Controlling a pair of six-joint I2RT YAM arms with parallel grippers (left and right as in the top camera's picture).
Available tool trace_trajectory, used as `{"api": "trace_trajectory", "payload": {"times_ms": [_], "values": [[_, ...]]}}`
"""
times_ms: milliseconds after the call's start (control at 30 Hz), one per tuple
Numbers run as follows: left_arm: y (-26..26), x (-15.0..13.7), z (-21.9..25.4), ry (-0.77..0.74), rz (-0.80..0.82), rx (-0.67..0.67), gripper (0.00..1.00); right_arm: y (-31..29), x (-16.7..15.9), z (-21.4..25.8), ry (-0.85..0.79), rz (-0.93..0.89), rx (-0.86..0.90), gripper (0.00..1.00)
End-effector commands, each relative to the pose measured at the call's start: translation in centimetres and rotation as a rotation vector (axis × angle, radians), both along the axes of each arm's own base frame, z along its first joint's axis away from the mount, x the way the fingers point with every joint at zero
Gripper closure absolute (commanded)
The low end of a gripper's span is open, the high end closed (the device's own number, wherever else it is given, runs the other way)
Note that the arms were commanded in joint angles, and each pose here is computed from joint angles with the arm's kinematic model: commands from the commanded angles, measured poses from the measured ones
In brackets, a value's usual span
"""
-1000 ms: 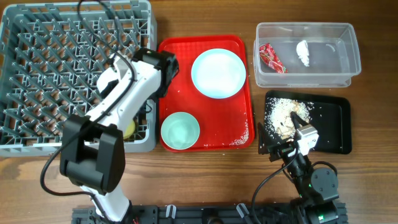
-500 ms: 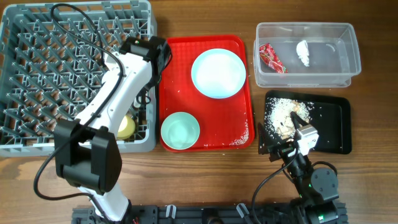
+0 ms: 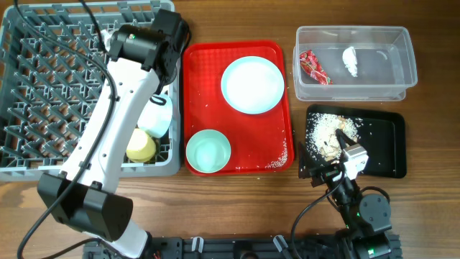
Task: Sort waste into correct bins and load items into the dishwasher rack
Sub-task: 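Grasp the mint-green bowl on the red tray with the left gripper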
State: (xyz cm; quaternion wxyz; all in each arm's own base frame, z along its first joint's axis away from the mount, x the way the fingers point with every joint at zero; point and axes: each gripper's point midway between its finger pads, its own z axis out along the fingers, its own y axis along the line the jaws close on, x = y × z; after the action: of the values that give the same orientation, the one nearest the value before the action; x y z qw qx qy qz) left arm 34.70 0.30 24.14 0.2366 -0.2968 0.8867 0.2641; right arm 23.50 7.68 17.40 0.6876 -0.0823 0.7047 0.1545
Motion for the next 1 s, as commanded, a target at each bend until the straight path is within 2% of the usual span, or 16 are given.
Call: {"api": "trace_trajectory", "payload": {"times_ms": [0, 133, 167, 233, 367, 400, 500, 600, 700, 767, 900, 967], "values": [[0.7, 0.2, 0.5, 0.077, -0.104, 0.075, 0.32, 0.0, -0.1, 0.2, -0.01, 0.003, 0.01, 0.0], [-8.5, 0.7, -3.3, 0.228, -0.508, -0.35, 0.42, 0.0, -0.1, 0.2, -0.01, 0.003, 0.01, 0.0], [-10.7, 0.0, -3.7, 0.252, -0.565, -0.432, 0.42, 0.0, -0.1, 0.2, -0.01, 0.003, 0.01, 0.0], [-13.2, -1.4, -4.3, 0.297, -0.619, -0.502, 0.42, 0.0, -0.1, 0.2, -0.01, 0.003, 0.01, 0.0], [-16.7, -4.9, -7.6, 0.412, -0.658, -0.521, 0.43, 0.0, -0.1, 0.2, -0.01, 0.003, 0.01, 0.0], [-16.9, -6.1, -9.2, 0.441, -0.616, -0.5, 0.49, 0.0, -0.1, 0.2, -0.01, 0.003, 0.01, 0.0], [-15.7, -7.6, -12.6, 0.44, -0.435, -0.448, 0.51, 0.0, -0.1, 0.2, -0.01, 0.003, 0.01, 0.0], [-15.4, -7.8, -15.8, 0.422, -0.399, -0.452, 0.51, 0.0, -0.1, 0.2, -0.01, 0.003, 0.01, 0.0], [-18.6, -8.3, -17.7, 0.447, -0.551, -0.581, 0.57, 0.0, -0.1, 0.2, -0.01, 0.003, 0.01, 0.0], [-18.5, -8.4, -17.5, 0.435, -0.576, -0.51, 0.54, 0.0, -0.1, 0.2, -0.01, 0.003, 0.01, 0.0], [-16.0, -8.8, -17.1, 0.418, -0.445, -0.394, 0.52, 0.0, -0.1, 0.2, -0.01, 0.003, 0.01, 0.0], [-17.4, -8.6, -17.4, 0.418, -0.474, -0.477, 0.57, 0.0, -0.1, 0.2, -0.01, 0.003, 0.01, 0.0]]}}
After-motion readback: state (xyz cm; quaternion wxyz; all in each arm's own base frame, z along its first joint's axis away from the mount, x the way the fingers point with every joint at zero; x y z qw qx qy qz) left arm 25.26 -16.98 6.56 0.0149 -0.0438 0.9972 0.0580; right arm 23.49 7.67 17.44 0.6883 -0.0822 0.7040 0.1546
